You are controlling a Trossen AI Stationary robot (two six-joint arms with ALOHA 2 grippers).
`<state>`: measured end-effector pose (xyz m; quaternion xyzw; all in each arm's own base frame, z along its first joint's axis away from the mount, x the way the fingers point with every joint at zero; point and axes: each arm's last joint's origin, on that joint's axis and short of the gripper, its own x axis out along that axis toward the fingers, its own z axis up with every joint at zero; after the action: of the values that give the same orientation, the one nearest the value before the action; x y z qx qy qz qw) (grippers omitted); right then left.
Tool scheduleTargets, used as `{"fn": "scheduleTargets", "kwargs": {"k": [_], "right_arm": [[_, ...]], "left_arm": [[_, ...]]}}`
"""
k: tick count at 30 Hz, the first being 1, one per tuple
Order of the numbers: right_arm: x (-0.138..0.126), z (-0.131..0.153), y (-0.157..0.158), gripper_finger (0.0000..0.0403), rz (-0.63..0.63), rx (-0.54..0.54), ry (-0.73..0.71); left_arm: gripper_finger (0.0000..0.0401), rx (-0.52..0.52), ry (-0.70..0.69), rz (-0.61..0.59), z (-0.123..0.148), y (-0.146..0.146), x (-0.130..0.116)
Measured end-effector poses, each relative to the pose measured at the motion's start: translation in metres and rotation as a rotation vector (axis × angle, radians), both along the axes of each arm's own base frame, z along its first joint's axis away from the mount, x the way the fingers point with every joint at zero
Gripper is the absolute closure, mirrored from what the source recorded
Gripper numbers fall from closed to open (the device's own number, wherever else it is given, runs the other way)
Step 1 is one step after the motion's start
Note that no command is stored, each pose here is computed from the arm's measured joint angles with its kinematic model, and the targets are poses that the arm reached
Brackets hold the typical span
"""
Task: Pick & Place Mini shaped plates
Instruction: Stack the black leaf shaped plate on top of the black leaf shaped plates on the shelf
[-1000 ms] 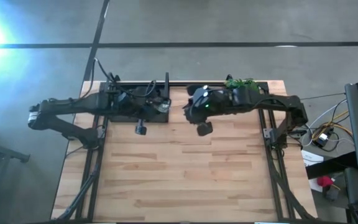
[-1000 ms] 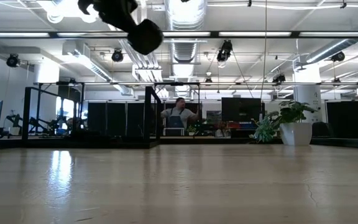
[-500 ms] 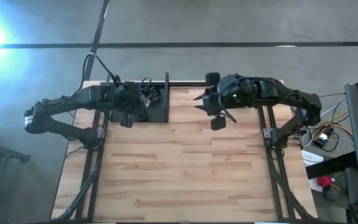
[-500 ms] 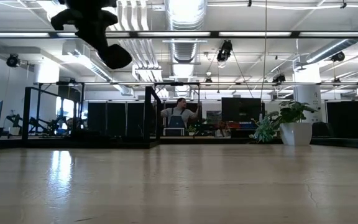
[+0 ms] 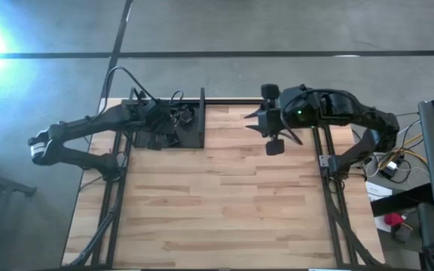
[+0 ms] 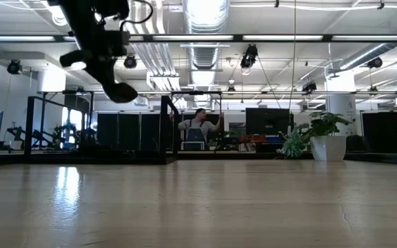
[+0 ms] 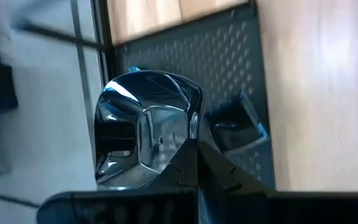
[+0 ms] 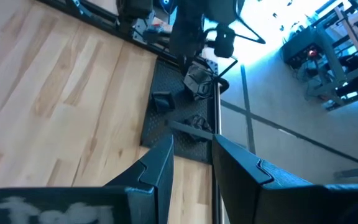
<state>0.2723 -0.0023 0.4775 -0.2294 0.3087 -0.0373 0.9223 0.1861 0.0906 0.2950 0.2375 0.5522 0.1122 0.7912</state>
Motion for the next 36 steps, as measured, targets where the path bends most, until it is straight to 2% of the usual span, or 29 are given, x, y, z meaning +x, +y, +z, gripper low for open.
{"fn": "scheduleTargets", "kwargs": {"k": [8,12,19,26,36], "right_arm": [[-0.006,0.005,-0.001,0.0294,-0.014,0.013,-0.028],[-0.005,0.005,-0.001,0.0294,-0.021,0.012,-0.03],[-0.005,0.005,-0.007,0.0294,-0.063,0.033,-0.042],[-0.006,0.005,-0.016,0.0294,-0.112,0.057,-0.051],[-0.006,0.005,-0.021,0.0294,-0.131,0.058,-0.052]], "left_arm": [[0.0401,-0.034,0.058,0.004,-0.023,0.011,-0.009],[0.0401,-0.038,0.028,0.007,-0.029,0.019,-0.008],[0.0401,0.003,-0.03,0.016,-0.042,0.039,0.008],[0.0401,-0.043,0.05,0.028,-0.061,0.06,0.026],[0.0401,-0.041,0.098,0.044,-0.068,0.083,0.042]]}}
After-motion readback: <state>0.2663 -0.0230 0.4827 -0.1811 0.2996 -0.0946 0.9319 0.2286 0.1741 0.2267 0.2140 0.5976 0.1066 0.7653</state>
